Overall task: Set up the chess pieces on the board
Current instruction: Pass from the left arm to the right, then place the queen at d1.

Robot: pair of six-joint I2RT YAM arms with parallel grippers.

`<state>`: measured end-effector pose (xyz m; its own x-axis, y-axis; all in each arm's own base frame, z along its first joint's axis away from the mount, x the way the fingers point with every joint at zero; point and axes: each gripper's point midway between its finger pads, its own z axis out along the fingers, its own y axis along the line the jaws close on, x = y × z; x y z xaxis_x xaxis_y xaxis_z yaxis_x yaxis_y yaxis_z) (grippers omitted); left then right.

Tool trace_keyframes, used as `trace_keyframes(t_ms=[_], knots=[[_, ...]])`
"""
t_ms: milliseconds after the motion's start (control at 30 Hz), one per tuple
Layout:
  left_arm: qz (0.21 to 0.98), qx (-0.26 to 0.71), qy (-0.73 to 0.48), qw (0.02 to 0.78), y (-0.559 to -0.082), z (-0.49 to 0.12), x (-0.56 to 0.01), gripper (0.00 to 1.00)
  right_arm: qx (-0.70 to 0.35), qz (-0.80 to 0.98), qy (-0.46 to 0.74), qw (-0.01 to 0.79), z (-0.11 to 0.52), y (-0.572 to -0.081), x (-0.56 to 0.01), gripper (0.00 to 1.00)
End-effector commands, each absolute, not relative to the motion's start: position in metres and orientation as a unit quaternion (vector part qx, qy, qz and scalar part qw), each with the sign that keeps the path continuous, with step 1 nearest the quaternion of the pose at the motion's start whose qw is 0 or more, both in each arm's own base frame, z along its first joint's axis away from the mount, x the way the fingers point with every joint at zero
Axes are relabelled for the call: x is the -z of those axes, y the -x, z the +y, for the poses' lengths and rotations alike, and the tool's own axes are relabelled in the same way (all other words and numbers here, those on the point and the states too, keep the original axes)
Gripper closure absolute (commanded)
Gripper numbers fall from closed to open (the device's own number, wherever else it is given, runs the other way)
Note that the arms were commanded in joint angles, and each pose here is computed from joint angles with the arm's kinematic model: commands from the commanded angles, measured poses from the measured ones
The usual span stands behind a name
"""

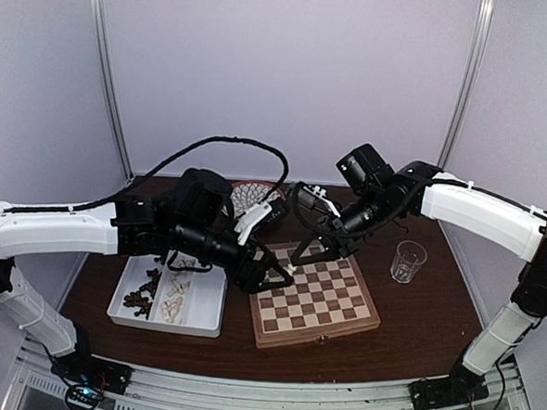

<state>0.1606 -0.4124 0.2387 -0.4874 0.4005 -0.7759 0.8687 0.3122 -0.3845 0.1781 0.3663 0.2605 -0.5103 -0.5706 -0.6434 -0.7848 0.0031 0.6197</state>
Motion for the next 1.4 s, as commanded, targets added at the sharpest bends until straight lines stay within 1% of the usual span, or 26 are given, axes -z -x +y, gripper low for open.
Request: trace_keyframes(t_ms=[0, 200, 300, 400, 500, 633, 767, 833, 1033, 1200, 1367], knots=[[0.761, 0.375, -0.431, 0.306, -0.155, -0.382, -0.244, 0.2, -0.438, 0.717, 0.518, 0.156, 0.348, -0.2, -0.258, 1.0], [0.8, 0.275, -0.422, 0.327, -0.162, -0.322, -0.226, 0.19, -0.295, 0.736, 0.575, 0.201, 0.314, -0.223, -0.226, 1.0], [0.819, 0.24, -0.389, 0.348, -0.18, -0.292, -0.221, 0.18, -0.23, 0.745, 0.591, 0.208, 0.299, -0.234, -0.209, 1.0], [0.836, 0.23, -0.341, 0.362, -0.202, -0.269, -0.215, 0.18, -0.189, 0.753, 0.596, 0.205, 0.286, -0.239, -0.194, 1.0], [0.84, 0.228, -0.314, 0.378, -0.216, -0.261, -0.216, 0.18, -0.161, 0.76, 0.596, 0.203, 0.275, -0.24, -0.181, 1.0], [0.841, 0.226, -0.307, 0.384, -0.224, -0.265, -0.216, 0.18, -0.121, 0.772, 0.595, 0.187, 0.253, -0.235, -0.161, 1.0], [0.859, 0.183, -0.264, 0.399, -0.242, -0.254, -0.208, 0.19, -0.086, 0.782, 0.59, 0.183, 0.233, -0.232, -0.144, 1.0], [0.861, 0.178, -0.253, 0.404, -0.246, -0.253, -0.205, 0.19, -0.068, 0.786, 0.589, 0.178, 0.223, -0.231, -0.136, 1.0], [0.858, 0.188, -0.241, 0.413, -0.246, -0.253, -0.212, 0.19, -0.035, 0.791, 0.587, 0.168, 0.203, -0.228, -0.12, 1.0], [0.857, 0.187, -0.236, 0.417, -0.245, -0.25, -0.216, 0.19, -0.07, 0.785, 0.591, 0.17, 0.214, -0.221, -0.127, 1.0], [0.856, 0.191, -0.219, 0.428, -0.245, -0.244, -0.219, 0.19, -0.093, 0.778, 0.601, 0.158, 0.225, -0.215, -0.121, 1.0]])
